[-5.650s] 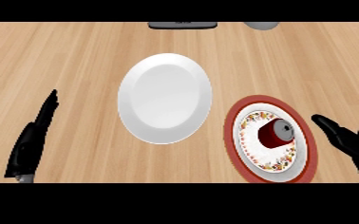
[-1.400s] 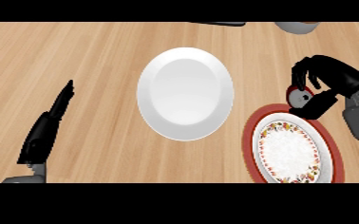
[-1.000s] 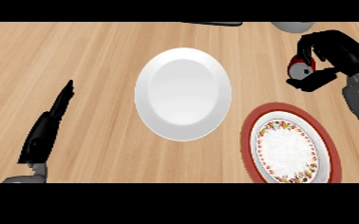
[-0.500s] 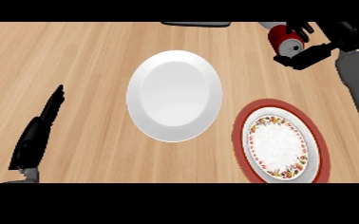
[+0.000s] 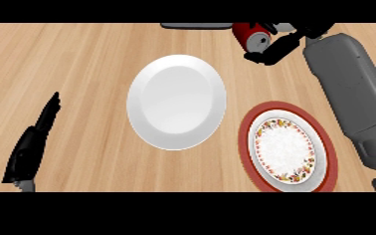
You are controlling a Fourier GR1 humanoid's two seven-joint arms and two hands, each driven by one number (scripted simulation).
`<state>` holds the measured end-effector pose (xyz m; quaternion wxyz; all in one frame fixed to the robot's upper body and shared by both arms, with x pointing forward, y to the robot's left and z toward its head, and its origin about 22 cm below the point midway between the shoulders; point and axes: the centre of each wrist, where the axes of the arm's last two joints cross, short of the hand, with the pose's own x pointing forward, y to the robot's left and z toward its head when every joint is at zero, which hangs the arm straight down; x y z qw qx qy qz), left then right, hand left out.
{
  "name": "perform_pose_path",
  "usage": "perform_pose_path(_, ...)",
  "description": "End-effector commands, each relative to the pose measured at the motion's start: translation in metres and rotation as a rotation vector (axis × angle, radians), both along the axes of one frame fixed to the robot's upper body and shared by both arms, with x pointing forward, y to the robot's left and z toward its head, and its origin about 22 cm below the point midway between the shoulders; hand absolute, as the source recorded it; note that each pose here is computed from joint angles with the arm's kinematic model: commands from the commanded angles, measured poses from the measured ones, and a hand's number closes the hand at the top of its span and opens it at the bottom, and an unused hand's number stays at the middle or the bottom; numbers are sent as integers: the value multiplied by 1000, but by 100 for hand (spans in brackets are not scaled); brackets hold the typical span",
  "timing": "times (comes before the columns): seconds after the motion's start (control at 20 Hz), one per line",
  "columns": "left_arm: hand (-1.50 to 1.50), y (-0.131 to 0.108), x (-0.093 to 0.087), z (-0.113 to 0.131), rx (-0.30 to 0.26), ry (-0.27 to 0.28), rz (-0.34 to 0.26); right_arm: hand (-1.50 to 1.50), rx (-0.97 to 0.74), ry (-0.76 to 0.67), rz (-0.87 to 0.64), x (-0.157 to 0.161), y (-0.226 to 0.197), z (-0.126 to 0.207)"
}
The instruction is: Pick the can from the plate and place it in the plate
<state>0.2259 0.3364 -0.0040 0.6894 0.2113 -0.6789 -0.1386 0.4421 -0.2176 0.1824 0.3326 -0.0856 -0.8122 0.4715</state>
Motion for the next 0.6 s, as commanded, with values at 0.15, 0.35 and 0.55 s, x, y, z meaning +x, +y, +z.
perform_pose_path(0.15, 0, 9, -6, 9, 9, -4, 16, 150, 8, 95, 48, -18, 92, -11)
perform_pose_path(0.35, 0, -9, -16, -17, -16, 7, 12, 150, -102, 164, 60, -21, 131, -15)
perform_pose_path(0.55, 0, 0, -3, 1, 0, 1, 1, 150, -174, 180, 74, -28, 165, -40)
